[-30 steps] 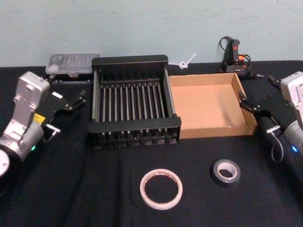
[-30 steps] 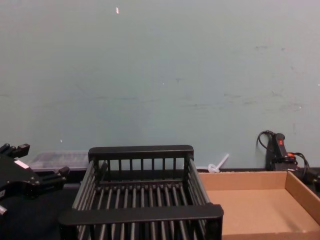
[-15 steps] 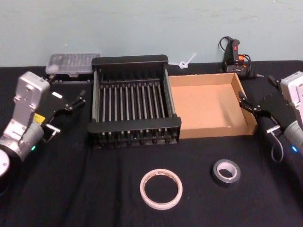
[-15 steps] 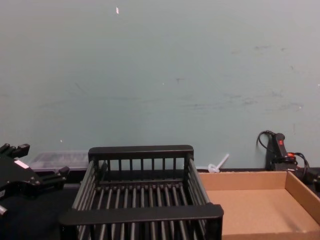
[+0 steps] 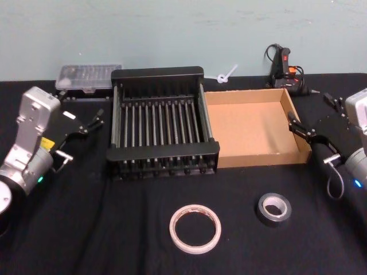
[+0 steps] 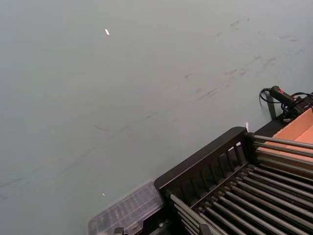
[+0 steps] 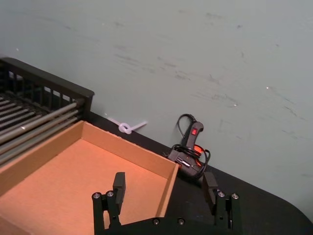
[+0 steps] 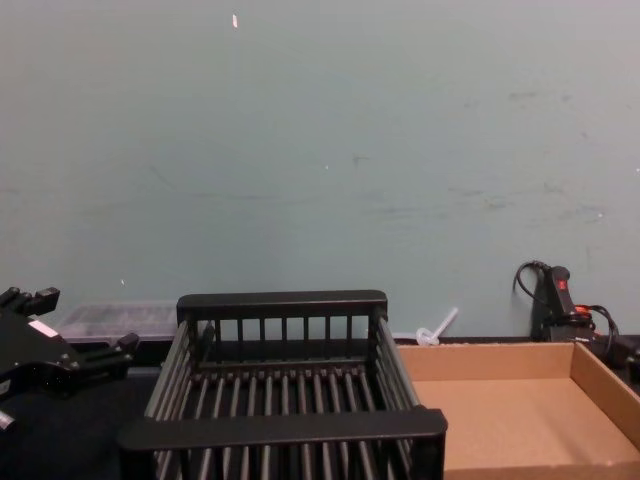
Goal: Pick up the white tape and place it into the black box , Pick up the silver tape and place it into the brown box.
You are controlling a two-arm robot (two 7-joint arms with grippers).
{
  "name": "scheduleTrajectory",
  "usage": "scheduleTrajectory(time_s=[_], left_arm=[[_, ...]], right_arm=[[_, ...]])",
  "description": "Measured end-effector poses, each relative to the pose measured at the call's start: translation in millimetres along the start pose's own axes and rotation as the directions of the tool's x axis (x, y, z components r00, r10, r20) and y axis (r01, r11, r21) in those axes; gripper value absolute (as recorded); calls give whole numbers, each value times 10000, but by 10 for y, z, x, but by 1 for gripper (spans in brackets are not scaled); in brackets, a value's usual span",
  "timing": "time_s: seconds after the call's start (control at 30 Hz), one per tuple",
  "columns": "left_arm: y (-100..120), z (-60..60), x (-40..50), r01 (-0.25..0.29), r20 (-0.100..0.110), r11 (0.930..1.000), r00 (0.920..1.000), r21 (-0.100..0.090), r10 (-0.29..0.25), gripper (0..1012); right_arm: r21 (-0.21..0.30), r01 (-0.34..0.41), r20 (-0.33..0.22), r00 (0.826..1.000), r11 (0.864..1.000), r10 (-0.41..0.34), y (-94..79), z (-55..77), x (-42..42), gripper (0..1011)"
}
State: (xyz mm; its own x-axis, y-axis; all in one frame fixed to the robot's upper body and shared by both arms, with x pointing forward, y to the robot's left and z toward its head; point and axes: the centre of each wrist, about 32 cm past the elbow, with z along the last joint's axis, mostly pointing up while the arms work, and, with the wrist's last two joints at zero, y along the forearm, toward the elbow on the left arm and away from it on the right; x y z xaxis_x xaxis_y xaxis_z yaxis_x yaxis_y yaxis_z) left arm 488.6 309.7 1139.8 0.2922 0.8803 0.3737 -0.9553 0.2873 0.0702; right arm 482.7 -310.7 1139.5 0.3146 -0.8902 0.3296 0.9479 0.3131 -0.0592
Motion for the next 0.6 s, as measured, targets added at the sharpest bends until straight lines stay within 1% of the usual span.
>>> scheduleTrajectory(time_s=[0.17, 0.23, 0.27, 0.37, 0.6], left_arm=[[0, 0, 0, 1, 0, 10000, 10000, 0, -1, 1001], [0, 0, 0, 1, 0, 10000, 10000, 0, -1, 1001], [0, 0, 0, 1, 0, 10000, 10000, 0, -1, 1001], [0, 0, 0, 1, 0, 10000, 10000, 0, -1, 1001], [0, 0, 0, 0, 0, 10000, 10000, 0, 0, 1001]], right_arm=[[156, -173, -333, 9993, 9997, 178, -58, 26, -30, 1002], [261, -303, -603, 9977, 9992, 319, -112, 43, -65, 1002], [261, -303, -603, 9977, 9992, 319, -112, 43, -65, 1003], [384, -478, -880, 9948, 9981, 510, -192, 69, -117, 1003], [376, -874, -1174, 9889, 9955, 913, -353, 110, -208, 1003]])
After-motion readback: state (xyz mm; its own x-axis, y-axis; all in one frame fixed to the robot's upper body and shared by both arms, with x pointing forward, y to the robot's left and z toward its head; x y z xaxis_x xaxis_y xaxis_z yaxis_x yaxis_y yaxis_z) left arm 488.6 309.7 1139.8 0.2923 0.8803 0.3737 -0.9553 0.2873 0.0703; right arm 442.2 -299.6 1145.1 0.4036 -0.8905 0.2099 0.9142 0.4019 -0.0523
